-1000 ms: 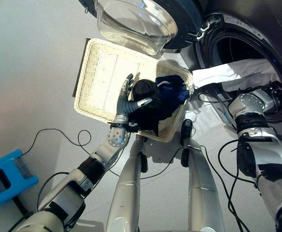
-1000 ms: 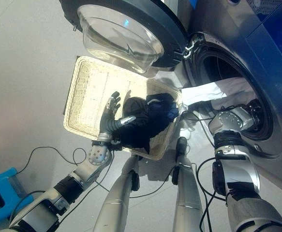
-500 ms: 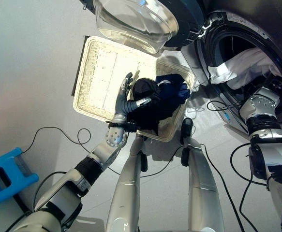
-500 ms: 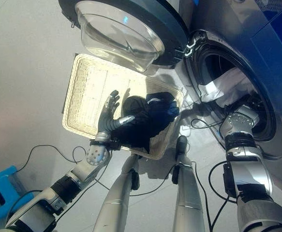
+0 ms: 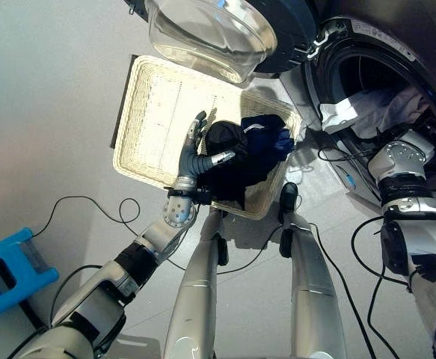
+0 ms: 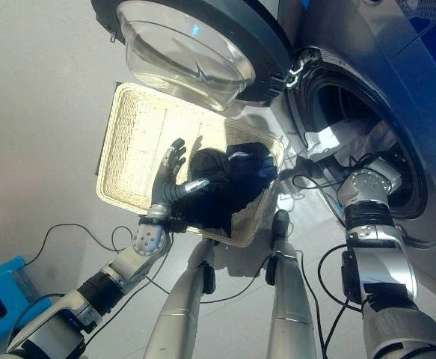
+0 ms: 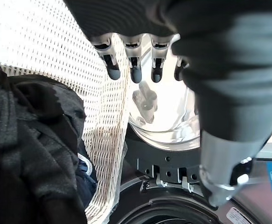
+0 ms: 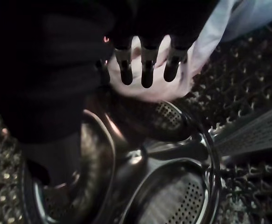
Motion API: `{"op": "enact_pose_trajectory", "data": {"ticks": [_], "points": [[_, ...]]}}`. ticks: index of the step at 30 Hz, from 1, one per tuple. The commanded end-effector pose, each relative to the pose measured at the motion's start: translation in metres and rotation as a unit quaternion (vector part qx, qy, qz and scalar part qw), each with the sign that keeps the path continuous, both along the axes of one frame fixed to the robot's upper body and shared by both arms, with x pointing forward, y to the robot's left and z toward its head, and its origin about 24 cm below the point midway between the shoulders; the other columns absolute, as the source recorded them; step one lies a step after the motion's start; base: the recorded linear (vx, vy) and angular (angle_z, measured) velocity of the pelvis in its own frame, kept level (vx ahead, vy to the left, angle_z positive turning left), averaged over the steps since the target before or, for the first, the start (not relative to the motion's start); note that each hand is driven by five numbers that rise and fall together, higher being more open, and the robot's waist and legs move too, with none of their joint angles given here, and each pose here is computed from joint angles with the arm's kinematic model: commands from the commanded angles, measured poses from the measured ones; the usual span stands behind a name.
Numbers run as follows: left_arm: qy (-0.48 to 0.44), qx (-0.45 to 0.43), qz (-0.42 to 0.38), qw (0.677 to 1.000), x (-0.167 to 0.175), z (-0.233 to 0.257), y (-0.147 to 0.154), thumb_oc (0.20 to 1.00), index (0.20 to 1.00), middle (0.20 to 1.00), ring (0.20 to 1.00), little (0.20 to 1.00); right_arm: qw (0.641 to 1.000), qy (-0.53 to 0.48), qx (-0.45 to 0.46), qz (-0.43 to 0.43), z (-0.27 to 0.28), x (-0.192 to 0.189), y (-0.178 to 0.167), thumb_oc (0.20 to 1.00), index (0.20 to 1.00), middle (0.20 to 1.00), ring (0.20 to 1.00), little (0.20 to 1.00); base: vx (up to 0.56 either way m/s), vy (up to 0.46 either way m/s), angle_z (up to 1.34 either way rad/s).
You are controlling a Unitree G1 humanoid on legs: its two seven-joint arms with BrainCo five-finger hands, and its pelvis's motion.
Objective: Put the clothes into the washing machine.
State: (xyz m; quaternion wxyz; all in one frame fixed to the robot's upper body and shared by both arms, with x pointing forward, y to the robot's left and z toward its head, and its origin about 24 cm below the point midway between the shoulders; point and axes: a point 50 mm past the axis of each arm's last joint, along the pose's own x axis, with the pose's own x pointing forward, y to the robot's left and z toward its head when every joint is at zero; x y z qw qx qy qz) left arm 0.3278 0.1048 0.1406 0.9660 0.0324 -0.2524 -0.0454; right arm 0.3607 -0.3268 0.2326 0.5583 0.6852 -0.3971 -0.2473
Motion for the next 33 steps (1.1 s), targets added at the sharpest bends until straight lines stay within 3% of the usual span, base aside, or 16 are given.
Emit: {"op": "enact_pose_trajectory", "data": {"ticks": [1, 7, 9, 12, 13, 16, 21, 26, 33], "points": [[-0.036, -0.046, -0.011, 0.998, -0.003, 0.016, -0.008, 1.000, 1.000, 1.000, 1.000, 1.000, 0.998, -0.005, -0.057, -0.017, 0.024, -0.008, -0.015, 1.000, 1.000, 1.000, 1.000, 1.000, 0.00, 0.000, 0.00], [-0.034, -0.041, -0.007, 0.999, -0.002, 0.015, -0.008, 1.000, 1.000, 1.000, 1.000, 1.000, 0.963, 0.156, -0.218, -0.010, 0.027, 0.001, 0.001, 1.000, 1.000, 1.000, 1.000, 1.000, 0.00, 0.000, 0.00], [-0.034, -0.036, 0.000, 0.999, -0.002, 0.013, -0.005, 1.000, 1.000, 1.000, 1.000, 1.000, 0.923, 0.225, -0.313, -0.007, 0.020, 0.006, 0.015, 1.000, 1.000, 1.000, 1.000, 1.000, 0.00, 0.000, 0.00], [-0.039, -0.033, 0.004, 0.999, -0.001, 0.015, -0.005, 1.000, 1.000, 1.000, 1.000, 1.000, 0.910, 0.242, -0.338, -0.006, 0.019, 0.008, 0.021, 1.000, 1.000, 1.000, 1.000, 1.000, 0.00, 0.000, 0.00], [-0.044, -0.021, 0.016, 0.999, -0.001, 0.013, -0.005, 1.000, 1.000, 1.000, 1.000, 1.000, 0.868, 0.286, -0.405, -0.010, 0.007, 0.011, 0.034, 1.000, 1.000, 1.000, 1.000, 1.000, 0.00, 0.000, 0.00], [-0.051, 0.002, 0.044, 0.998, 0.000, 0.010, -0.003, 1.000, 1.000, 1.000, 1.000, 1.000, 0.812, 0.333, -0.477, -0.041, -0.002, 0.011, 0.052, 1.000, 1.000, 1.000, 1.000, 1.000, 0.00, 0.012, 0.00], [-0.061, 0.077, 0.111, 0.989, 0.003, 0.006, 0.002, 1.000, 1.000, 1.000, 1.000, 1.000, 0.756, 0.373, -0.526, -0.110, -0.015, 0.003, 0.075, 1.000, 1.000, 1.000, 1.000, 1.000, 0.01, 0.048, -0.01], [0.000, 0.199, 0.199, 0.960, 0.013, -0.012, 0.026, 1.000, 1.000, 1.000, 1.000, 1.000, 0.697, 0.387, -0.574, -0.187, -0.026, -0.010, 0.095, 1.000, 1.000, 1.000, 1.000, 1.000, 0.01, 0.093, -0.03], [0.085, 0.315, 0.215, 0.920, 0.010, -0.048, 0.033, 1.000, 1.000, 1.000, 1.000, 1.000, 0.645, 0.366, -0.619, -0.259, -0.037, -0.029, 0.122, 1.000, 1.000, 1.000, 1.000, 1.000, 0.01, 0.051, -0.05]]}}
